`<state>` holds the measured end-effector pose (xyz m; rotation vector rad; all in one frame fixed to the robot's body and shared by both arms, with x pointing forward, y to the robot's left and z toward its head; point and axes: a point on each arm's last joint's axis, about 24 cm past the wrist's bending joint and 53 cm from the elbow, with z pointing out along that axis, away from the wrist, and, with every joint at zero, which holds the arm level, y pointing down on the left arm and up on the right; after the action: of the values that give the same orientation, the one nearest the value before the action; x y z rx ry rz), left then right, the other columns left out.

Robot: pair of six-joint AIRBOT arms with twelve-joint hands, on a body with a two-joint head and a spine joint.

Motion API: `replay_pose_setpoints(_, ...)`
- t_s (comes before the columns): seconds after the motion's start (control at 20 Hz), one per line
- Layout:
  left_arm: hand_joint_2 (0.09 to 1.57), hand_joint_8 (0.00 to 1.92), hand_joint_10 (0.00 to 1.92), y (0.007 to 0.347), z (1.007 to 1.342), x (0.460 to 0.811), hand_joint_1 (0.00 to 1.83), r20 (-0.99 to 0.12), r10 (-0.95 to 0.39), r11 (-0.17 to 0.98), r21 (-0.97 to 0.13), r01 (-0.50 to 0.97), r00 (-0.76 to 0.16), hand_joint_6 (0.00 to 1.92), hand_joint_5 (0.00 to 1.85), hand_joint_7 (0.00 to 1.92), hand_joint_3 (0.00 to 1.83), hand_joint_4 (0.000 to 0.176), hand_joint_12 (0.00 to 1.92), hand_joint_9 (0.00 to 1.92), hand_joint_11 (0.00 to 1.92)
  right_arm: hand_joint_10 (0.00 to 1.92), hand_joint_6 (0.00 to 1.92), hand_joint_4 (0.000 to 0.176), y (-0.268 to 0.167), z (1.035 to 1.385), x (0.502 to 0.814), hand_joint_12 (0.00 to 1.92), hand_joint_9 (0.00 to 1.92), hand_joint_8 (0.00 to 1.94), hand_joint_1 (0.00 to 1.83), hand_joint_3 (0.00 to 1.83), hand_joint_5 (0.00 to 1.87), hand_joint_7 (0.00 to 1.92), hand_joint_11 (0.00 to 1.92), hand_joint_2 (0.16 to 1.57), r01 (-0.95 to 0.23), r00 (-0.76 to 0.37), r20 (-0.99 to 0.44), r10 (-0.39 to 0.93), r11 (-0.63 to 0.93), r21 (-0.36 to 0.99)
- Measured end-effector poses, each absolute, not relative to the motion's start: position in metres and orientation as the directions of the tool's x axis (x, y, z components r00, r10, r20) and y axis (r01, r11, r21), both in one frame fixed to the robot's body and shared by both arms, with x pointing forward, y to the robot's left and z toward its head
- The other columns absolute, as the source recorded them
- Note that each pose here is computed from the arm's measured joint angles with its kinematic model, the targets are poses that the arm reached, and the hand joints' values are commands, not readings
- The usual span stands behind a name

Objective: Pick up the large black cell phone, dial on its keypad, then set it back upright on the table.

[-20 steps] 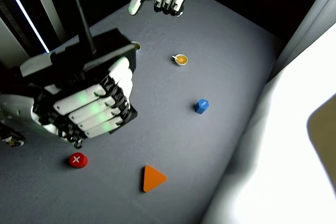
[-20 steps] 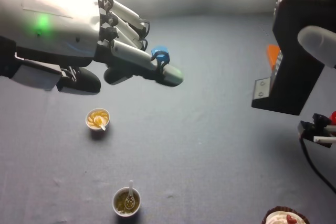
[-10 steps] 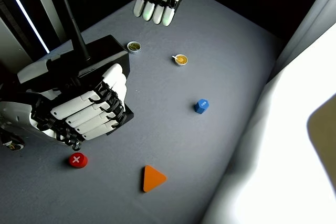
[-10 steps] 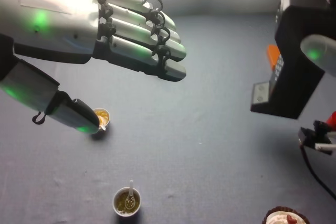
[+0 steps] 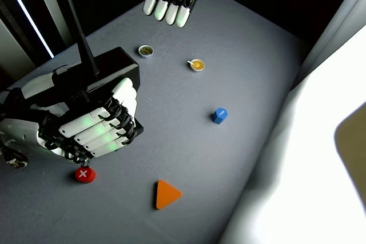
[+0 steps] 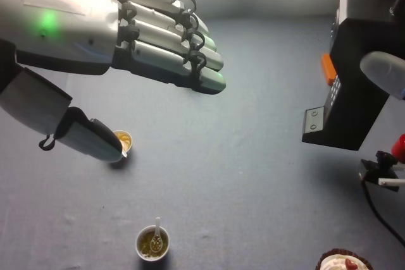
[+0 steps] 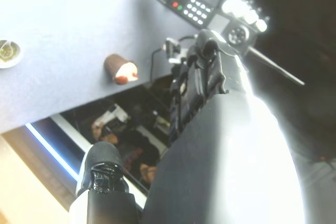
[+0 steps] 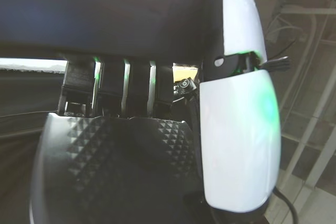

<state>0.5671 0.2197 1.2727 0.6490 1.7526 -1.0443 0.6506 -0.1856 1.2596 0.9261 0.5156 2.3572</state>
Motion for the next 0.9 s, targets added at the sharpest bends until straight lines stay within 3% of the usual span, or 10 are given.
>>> replay_pose_setpoints(0.05,1.19,0.0,0.0,0.22,1.272,0.567,0.34,-0.917,-0.026,0.494,-0.358,0.792,-0.398,0.0,0.14,0.16,0.0,0.0,0.42,0.16,0.0,1.44,0.95,0.0,-0.185,1.26,0.65,1.57,0.83,1.15,1.37,0.0,0.89,0.88,0.74,1.15,-0.35,-0.614,0.495,0.615,-0.774,0.527)
replay_pose_setpoints(0.15,1.18,0.0,0.0,0.221,1.27,0.568,0.33,-0.918,-0.015,0.501,-0.35,0.792,-0.396,0.0,0.14,0.15,0.0,0.0,0.42,0.15,0.0,1.3,0.92,0.0,-0.184,1.261,0.65,1.72,0.82,1.14,1.48,0.0,0.88,0.85,0.75,1.15,-0.35,-0.62,0.488,0.614,-0.773,0.529)
replay_pose_setpoints(0.25,1.14,0.0,0.0,0.222,1.27,0.568,0.37,-0.918,-0.015,0.502,-0.349,0.792,-0.395,0.0,0.15,0.17,0.0,0.0,0.45,0.16,0.0,1.34,0.87,0.0,-0.181,1.26,0.649,1.74,0.79,1.19,1.48,0.0,0.91,0.82,0.72,1.16,-0.346,-0.625,0.485,0.611,-0.774,0.53)
replay_pose_setpoints(0.35,1.15,0.0,0.01,0.223,1.27,0.569,0.4,-0.922,-0.012,0.505,-0.341,0.793,-0.388,0.0,0.17,0.19,0.01,0.0,0.51,0.19,0.0,1.26,0.83,0.0,-0.175,1.258,0.647,1.7,0.83,1.04,1.48,0.0,0.98,0.89,0.74,1.13,-0.332,-0.636,0.482,0.603,-0.777,0.534)
replay_pose_setpoints(0.45,1.19,0.0,0.0,0.228,1.27,0.572,0.35,-0.922,-0.013,0.516,-0.338,0.787,-0.387,0.0,0.15,0.17,0.01,0.0,0.47,0.17,0.0,1.43,0.89,0.0,-0.171,1.253,0.646,1.53,0.83,1.1,1.37,0.0,0.96,0.89,0.76,1.14,-0.322,-0.641,0.478,0.6,-0.776,0.542)
replay_pose_setpoints(0.6,1.2,0.0,0.0,0.233,1.268,0.576,0.3,-0.923,-0.012,0.532,-0.332,0.779,-0.385,0.0,0.13,0.17,0.01,0.0,0.47,0.16,0.0,1.56,1.02,0.0,-0.172,1.248,0.647,1.58,0.77,1.29,1.35,0.0,0.81,0.79,0.75,1.2,-0.321,-0.634,0.479,0.607,-0.77,0.551)
replay_pose_setpoints(0.7,1.2,0.0,0.0,0.233,1.268,0.575,0.3,-0.922,-0.01,0.53,-0.333,0.78,-0.387,0.0,0.13,0.17,0.01,0.0,0.47,0.16,0.0,1.56,1.02,0.0,-0.173,1.247,0.647,1.58,0.77,1.29,1.35,0.0,0.81,0.79,0.75,1.2,-0.322,-0.632,0.48,0.609,-0.769,0.552)
replay_pose_setpoints(0.8,1.18,0.0,0.0,0.232,1.267,0.575,0.34,-0.921,-0.009,0.529,-0.335,0.779,-0.39,0.01,0.15,0.17,0.0,0.007,0.47,0.17,0.0,1.56,0.97,0.0,-0.173,1.247,0.647,1.6,0.78,1.27,1.36,0.0,0.84,0.79,0.75,1.19,-0.321,-0.632,0.48,0.609,-0.769,0.553)
replay_pose_setpoints(0.85,1.2,0.0,0.0,0.232,1.267,0.575,0.31,-0.921,-0.009,0.529,-0.336,0.779,-0.39,0.0,0.15,0.17,0.01,0.015,0.47,0.17,0.0,1.53,0.79,0.0,-0.171,1.244,0.646,1.65,0.83,1.19,1.37,0.0,0.95,0.87,0.73,1.16,-0.317,-0.632,0.481,0.607,-0.769,0.554)
replay_pose_setpoints(0.9,1.2,0.0,0.0,0.233,1.267,0.575,0.31,-0.921,-0.008,0.53,-0.334,0.779,-0.39,0.0,0.15,0.17,0.01,0.015,0.47,0.17,0.0,1.53,0.79,0.0,-0.171,1.242,0.646,1.65,0.83,1.19,1.37,0.0,0.95,0.87,0.73,1.16,-0.314,-0.63,0.483,0.608,-0.769,0.557)
